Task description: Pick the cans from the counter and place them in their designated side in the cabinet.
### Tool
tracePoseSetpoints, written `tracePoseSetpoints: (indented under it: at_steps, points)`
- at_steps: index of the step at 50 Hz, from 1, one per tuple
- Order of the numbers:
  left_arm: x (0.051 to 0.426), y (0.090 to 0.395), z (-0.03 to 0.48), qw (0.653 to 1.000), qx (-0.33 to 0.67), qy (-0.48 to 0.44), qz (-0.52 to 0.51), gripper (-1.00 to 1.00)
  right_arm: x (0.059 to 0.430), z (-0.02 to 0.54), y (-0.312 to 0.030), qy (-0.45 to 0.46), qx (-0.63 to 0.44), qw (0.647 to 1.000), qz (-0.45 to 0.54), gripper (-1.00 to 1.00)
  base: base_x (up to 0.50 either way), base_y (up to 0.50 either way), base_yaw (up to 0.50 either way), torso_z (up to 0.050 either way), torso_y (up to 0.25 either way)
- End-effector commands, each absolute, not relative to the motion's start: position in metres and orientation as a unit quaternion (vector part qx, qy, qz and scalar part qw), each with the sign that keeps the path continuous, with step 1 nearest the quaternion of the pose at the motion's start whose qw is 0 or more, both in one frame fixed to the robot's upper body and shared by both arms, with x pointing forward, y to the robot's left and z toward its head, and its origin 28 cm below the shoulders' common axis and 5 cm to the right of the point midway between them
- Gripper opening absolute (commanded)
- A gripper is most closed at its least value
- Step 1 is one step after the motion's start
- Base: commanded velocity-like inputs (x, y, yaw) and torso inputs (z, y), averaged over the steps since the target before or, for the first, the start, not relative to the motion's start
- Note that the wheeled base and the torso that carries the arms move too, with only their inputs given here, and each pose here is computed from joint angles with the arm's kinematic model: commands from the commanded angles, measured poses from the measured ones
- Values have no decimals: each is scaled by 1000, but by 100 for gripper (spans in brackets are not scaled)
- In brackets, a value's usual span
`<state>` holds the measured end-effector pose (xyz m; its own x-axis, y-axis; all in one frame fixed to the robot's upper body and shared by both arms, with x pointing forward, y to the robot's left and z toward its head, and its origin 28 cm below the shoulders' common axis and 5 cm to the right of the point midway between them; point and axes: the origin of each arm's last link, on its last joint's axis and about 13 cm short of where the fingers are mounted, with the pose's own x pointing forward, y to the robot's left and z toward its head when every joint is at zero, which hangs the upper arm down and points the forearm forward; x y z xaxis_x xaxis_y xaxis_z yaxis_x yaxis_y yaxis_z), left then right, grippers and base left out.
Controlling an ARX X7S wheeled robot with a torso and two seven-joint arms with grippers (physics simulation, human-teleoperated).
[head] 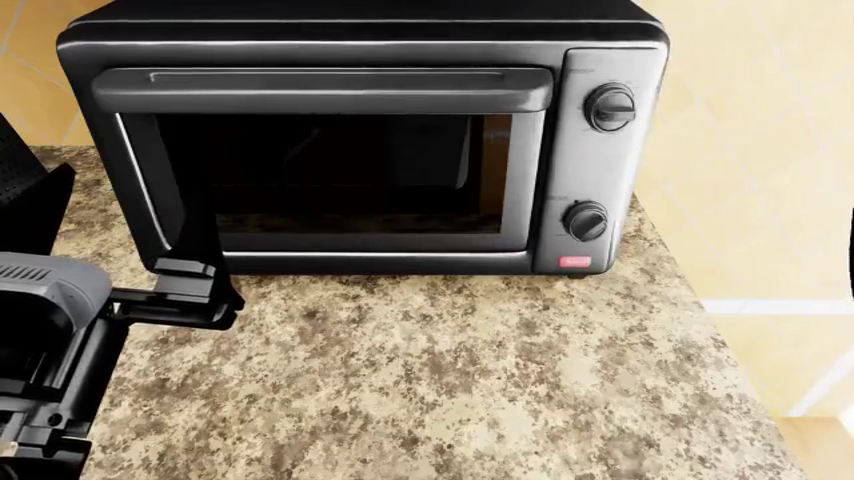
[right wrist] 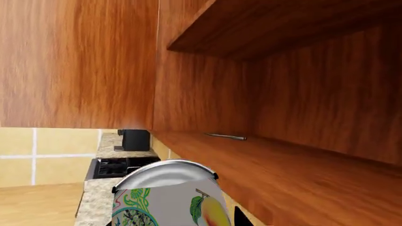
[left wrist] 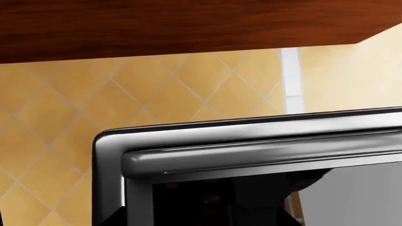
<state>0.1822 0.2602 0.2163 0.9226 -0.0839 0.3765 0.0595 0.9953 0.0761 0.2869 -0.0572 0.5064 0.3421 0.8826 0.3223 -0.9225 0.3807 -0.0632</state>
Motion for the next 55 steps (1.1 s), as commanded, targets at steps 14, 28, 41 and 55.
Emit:
tracePoseSetpoints:
  at_steps: [14, 28, 41, 55]
  points:
    - [183, 262, 218, 980, 31, -195, -37, 100, 296, 580, -53, -263, 54, 825, 497, -100, 0, 0, 0, 1, 1]
    - [183, 261, 217, 980, 30, -194, -38, 100, 291, 591, -54, -305, 43, 857, 412, -100, 0, 0, 0, 0, 1]
    - [184, 261, 216, 980, 29, -193, -37, 100, 290, 591, -57, -295, 52, 897, 325, -100, 0, 0, 0, 0, 1]
    - [185, 264, 214, 981, 29, -190, -34, 100, 294, 587, -58, -268, 79, 934, 222, -100, 0, 0, 0, 1, 1]
